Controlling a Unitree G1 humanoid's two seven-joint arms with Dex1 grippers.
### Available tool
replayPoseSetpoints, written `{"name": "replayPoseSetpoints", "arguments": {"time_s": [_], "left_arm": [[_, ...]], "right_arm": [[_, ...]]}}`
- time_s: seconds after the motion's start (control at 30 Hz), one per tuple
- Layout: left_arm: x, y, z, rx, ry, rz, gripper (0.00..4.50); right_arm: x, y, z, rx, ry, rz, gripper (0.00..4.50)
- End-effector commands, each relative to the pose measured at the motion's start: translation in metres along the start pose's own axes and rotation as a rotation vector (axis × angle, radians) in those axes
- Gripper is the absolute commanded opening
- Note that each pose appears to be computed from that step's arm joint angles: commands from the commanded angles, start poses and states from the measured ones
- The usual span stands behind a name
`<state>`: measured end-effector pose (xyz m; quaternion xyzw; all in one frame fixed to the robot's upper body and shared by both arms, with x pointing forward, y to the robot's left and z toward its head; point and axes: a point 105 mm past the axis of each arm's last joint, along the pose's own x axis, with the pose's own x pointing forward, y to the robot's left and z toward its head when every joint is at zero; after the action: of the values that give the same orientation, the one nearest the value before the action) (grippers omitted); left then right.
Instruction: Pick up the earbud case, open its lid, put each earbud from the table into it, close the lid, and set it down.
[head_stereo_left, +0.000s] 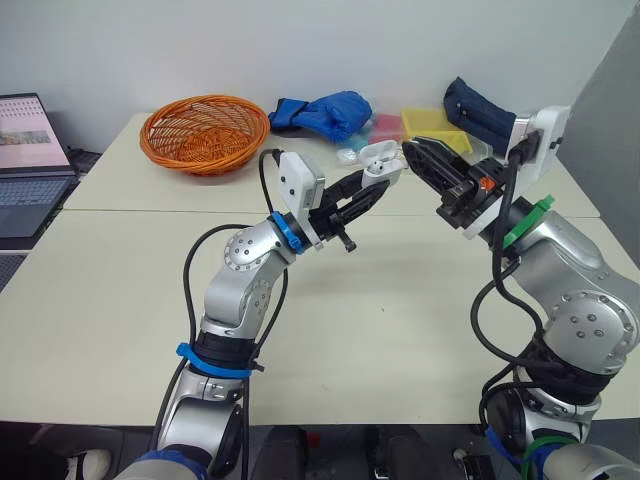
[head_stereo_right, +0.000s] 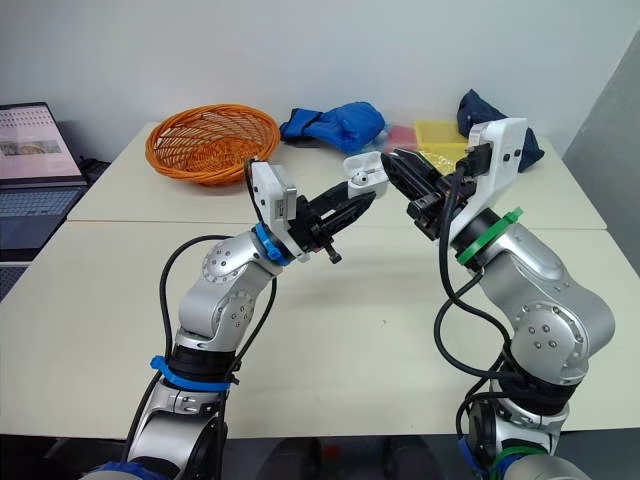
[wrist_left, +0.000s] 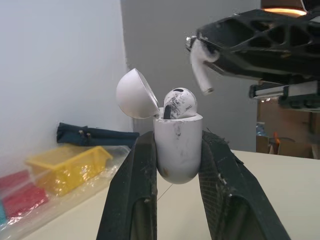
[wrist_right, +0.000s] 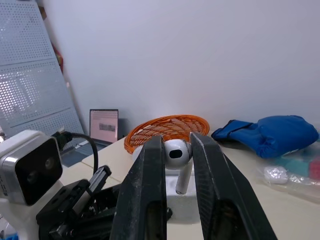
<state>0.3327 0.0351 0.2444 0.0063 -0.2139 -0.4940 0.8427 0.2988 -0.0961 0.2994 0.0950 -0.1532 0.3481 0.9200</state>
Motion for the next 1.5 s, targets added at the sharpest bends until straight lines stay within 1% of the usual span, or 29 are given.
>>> {"name": "replayPoseSetpoints", "arguments": {"time_s": [0.03,0.43,0.9,1.13,1.27,1.5], "left_arm": [[0.002,-0.004,0.014,0.017,-0.045,-0.024,0.75],[0.003,-0.005,0.018,0.013,-0.053,-0.021,0.75],[0.003,-0.005,0.021,0.009,-0.062,-0.02,0.75],[0.004,-0.005,0.022,0.006,-0.064,-0.024,0.75],[0.004,-0.006,0.023,0.002,-0.068,-0.025,0.75],[0.005,-0.005,0.024,0.002,-0.07,-0.024,0.75]], "right_arm": [[0.004,0.006,0.013,-0.047,-0.053,0.017,0.37],[0.014,0.007,0.004,-0.065,-0.062,0.028,0.37],[0.012,-0.005,-0.011,-0.09,-0.043,-0.023,0.37],[0.012,-0.005,-0.015,-0.093,-0.032,-0.02,0.37],[0.009,-0.005,-0.023,-0.098,0.002,-0.018,0.37],[0.009,-0.002,-0.023,-0.106,0.009,-0.006,0.37]]}}
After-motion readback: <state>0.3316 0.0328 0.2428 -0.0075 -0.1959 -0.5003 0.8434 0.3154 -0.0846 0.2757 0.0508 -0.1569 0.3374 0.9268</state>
